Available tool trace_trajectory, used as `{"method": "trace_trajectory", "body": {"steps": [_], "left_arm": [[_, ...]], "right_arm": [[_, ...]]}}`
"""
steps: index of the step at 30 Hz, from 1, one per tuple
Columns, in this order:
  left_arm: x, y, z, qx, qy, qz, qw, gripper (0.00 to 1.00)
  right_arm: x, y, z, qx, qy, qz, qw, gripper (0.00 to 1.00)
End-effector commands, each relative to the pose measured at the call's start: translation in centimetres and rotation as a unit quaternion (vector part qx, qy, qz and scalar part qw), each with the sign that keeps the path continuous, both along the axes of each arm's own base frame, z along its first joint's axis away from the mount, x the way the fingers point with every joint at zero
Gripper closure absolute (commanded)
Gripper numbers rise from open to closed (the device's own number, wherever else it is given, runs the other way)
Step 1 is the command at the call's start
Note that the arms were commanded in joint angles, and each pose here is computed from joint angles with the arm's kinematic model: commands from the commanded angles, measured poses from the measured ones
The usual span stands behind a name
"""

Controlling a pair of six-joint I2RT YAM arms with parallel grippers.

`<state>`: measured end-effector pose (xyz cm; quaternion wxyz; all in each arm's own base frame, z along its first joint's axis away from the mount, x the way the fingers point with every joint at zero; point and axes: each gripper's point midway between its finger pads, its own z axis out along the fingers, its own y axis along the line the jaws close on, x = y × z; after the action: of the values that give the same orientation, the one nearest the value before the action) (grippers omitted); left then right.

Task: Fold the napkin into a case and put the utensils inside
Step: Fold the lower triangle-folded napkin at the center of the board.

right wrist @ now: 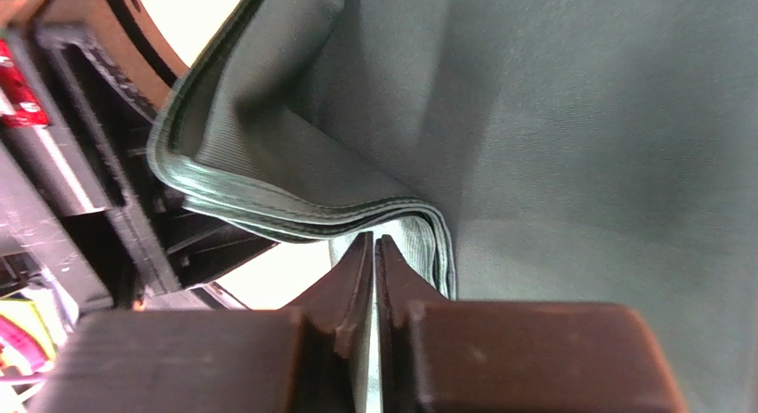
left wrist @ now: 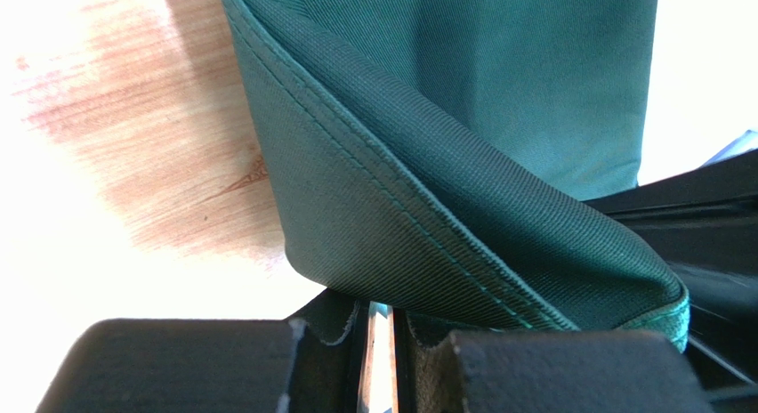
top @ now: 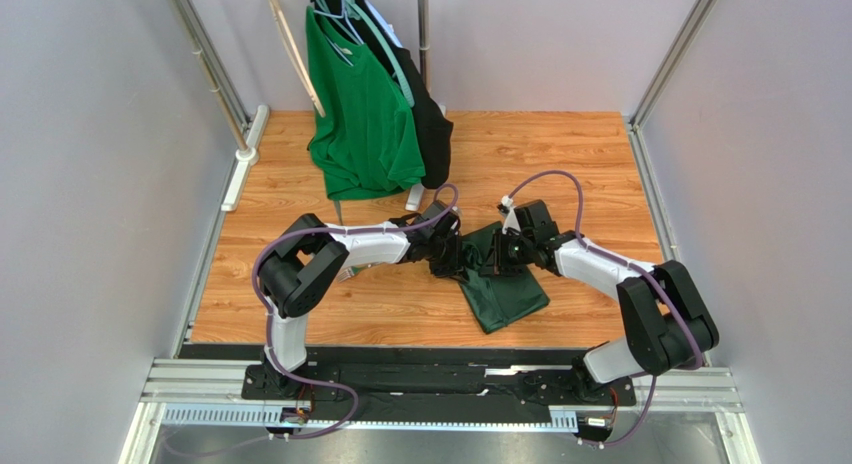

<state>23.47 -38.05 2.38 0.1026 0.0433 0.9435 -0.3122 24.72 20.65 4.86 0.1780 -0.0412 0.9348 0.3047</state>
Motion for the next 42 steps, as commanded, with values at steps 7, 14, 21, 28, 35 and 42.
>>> {"method": "trace_trajectory", "body": {"steps": [7,14,21,28,35,42], "left_arm": [[-0.6,-0.7,4.2,-0.049,-0.023,-0.028,0.998,0.78],[0.4,1.4,8.8,-0.041,-0.086,-0.072,0.993,0.74],[3.2,-0.4,8.3,-0.015,-0.068,-0.095,0.993,0.88],[3.2,-0.2,8.3,-0.010,-0.065,-0.085,0.994,0.93],[2.0,2.6,9.2,-0.007,-0.098,-0.062,0.993,0.91],[3.1,0.2,7.5,-0.028,-0.063,-0.077,0.995,0.94]], "right_arm": [[2.1,0.6,-2.8,0.025,0.002,-0.064,0.998,1.00],[2.1,0.2,-2.8,0.010,0.005,-0.061,0.998,1.00],[2.3,0.7,-1.5,0.026,0.004,-0.056,0.998,1.00],[2.5,0.9,-1.1,0.030,0.003,-0.054,0.998,1.00],[2.0,0.7,-2.1,0.026,0.014,-0.050,0.998,1.00],[1.9,0.6,-1.7,0.025,0.008,-0.050,0.998,1.00]]}}
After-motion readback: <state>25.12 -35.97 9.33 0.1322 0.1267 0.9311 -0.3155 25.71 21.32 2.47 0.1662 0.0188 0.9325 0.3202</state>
